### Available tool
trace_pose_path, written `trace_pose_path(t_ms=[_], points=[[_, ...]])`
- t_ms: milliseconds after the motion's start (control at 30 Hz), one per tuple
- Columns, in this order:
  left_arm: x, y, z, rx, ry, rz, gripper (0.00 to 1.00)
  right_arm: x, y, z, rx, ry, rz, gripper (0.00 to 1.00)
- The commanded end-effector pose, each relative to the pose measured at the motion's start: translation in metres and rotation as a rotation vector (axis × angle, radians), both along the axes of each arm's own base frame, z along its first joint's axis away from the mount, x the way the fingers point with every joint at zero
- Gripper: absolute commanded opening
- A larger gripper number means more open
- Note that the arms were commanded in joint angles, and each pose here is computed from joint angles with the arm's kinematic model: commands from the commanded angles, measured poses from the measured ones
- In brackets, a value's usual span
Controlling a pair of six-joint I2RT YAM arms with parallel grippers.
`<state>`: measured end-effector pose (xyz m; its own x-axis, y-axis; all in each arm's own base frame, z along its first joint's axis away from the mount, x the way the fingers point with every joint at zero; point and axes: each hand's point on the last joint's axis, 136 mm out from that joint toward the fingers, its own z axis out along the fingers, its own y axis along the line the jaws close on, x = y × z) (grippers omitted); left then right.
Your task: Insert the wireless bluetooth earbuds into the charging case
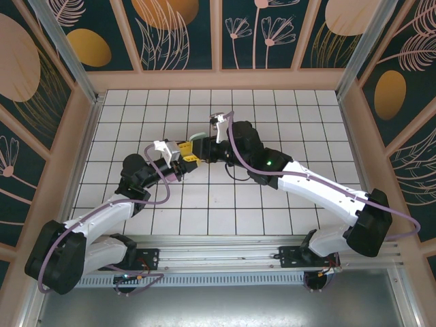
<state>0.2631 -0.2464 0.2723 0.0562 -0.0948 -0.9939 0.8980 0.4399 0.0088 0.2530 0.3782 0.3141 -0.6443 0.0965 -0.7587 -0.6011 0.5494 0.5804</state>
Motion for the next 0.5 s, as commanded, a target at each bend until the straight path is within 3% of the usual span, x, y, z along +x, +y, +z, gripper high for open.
trace_pose_path(t_ms=[0,467], points=[[-0.006,0.001,0.023,-0.042,-0.077,-0.009,0.00,-0.005,-0.007,0.003,-0.021,-0.003,-0.009,0.32],[-0.004,0.005,0.010,-0.030,-0.063,0.029,0.00,-0.017,-0.028,0.067,0.033,-0.112,-0.009,0.33]])
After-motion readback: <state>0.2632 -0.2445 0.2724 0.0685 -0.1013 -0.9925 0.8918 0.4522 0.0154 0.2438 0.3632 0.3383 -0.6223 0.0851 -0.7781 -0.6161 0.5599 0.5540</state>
